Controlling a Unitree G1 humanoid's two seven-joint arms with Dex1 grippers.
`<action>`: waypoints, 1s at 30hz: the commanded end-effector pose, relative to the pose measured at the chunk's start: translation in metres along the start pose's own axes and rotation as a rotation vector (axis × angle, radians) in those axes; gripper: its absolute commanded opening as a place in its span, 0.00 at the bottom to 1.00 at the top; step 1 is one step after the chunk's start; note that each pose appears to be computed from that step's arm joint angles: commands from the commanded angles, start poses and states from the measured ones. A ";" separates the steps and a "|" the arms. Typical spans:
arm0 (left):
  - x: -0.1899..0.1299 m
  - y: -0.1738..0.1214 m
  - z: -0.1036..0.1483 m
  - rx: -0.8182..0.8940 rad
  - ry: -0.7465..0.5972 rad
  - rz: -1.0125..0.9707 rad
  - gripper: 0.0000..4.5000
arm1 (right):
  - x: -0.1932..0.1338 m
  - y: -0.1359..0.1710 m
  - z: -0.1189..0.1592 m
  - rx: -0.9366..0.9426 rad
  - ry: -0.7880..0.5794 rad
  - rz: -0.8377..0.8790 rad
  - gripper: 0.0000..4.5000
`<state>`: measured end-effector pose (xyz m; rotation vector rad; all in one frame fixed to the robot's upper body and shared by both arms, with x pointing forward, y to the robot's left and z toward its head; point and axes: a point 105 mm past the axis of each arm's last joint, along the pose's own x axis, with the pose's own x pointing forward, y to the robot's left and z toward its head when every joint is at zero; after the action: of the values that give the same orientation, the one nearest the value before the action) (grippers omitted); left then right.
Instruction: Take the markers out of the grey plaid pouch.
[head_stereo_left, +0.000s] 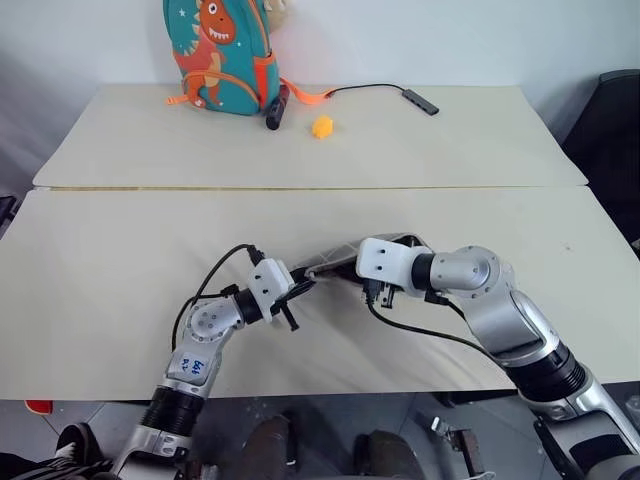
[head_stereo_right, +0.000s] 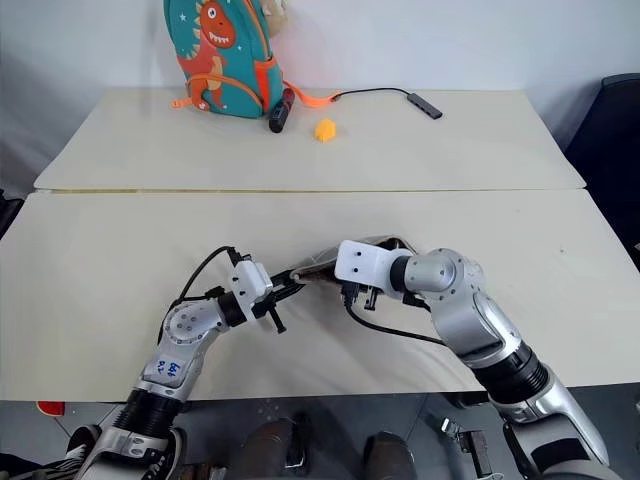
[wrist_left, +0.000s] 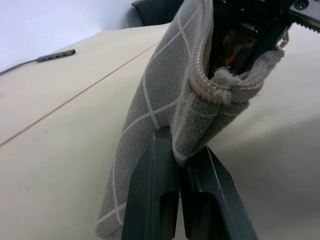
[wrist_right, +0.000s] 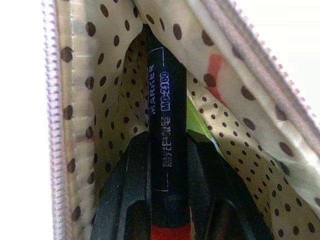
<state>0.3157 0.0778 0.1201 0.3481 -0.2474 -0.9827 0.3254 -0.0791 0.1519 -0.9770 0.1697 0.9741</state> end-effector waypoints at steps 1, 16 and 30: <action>0.001 -0.004 -0.002 0.094 0.044 -0.034 0.00 | -0.016 -0.016 0.022 -0.113 -0.053 -0.039 0.13; -0.002 0.019 -0.007 0.157 0.077 0.089 0.00 | -0.031 -0.004 0.008 -0.239 0.051 0.077 0.13; 0.002 0.012 -0.007 0.178 0.068 0.093 0.00 | -0.034 0.002 0.014 -0.137 -0.025 0.101 0.13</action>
<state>0.3276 0.0795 0.1139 0.5273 -0.2648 -0.8838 0.3037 -0.0845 0.1627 -1.0720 0.1831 1.0971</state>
